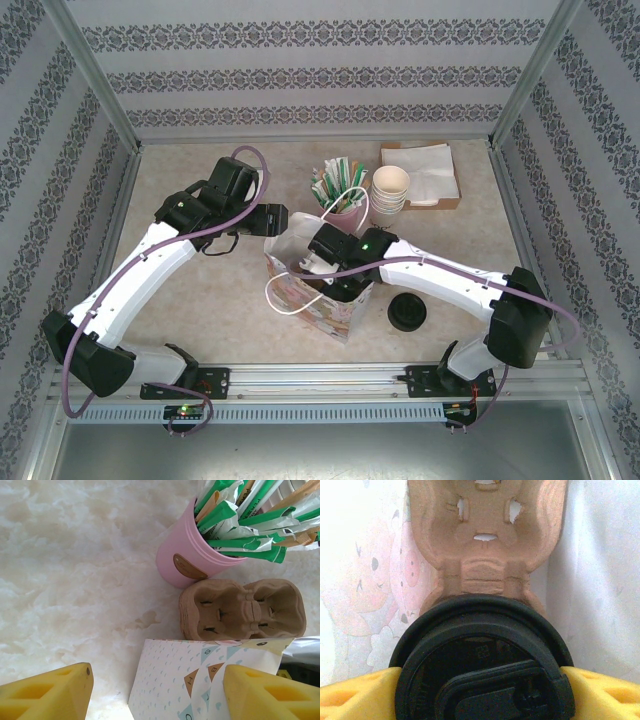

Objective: Pack the takeout coffee

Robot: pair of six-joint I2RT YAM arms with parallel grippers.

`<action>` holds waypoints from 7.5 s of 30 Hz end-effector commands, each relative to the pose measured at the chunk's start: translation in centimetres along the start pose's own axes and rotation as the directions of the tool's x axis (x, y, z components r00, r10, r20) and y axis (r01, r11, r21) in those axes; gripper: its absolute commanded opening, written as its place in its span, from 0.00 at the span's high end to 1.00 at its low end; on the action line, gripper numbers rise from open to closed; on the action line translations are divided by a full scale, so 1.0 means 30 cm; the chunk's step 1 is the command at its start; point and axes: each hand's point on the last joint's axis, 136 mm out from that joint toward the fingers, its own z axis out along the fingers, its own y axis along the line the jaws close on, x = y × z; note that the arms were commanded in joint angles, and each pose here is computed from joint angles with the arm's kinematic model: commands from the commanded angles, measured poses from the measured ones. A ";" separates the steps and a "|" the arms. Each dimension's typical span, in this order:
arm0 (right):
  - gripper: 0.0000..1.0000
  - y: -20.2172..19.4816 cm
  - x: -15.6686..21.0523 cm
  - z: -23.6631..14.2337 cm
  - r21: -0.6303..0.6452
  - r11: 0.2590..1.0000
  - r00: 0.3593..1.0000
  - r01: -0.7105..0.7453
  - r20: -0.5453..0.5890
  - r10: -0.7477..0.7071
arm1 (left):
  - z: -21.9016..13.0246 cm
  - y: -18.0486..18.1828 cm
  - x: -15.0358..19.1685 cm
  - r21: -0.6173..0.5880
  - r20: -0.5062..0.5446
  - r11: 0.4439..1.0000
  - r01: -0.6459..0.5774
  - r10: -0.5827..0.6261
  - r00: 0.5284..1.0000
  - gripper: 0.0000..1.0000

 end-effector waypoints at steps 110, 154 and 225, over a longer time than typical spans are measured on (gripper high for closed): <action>0.22 -0.483 -0.133 -1.011 -0.034 0.804 0.411 -0.594 0.846 0.340 | -0.131 -0.056 -0.093 0.039 0.178 0.999 -0.018 0.011 0.984 0.29; 0.72 -0.593 -0.577 -0.443 -0.247 0.966 0.794 -0.072 0.573 0.205 | -0.056 -0.124 -0.105 0.112 0.154 0.982 -0.153 0.135 0.979 0.30; 0.65 -0.790 -0.539 -0.490 -0.005 0.920 0.696 -0.391 0.653 0.299 | -0.036 -0.125 -0.112 0.106 0.151 0.982 -0.156 0.139 0.979 0.30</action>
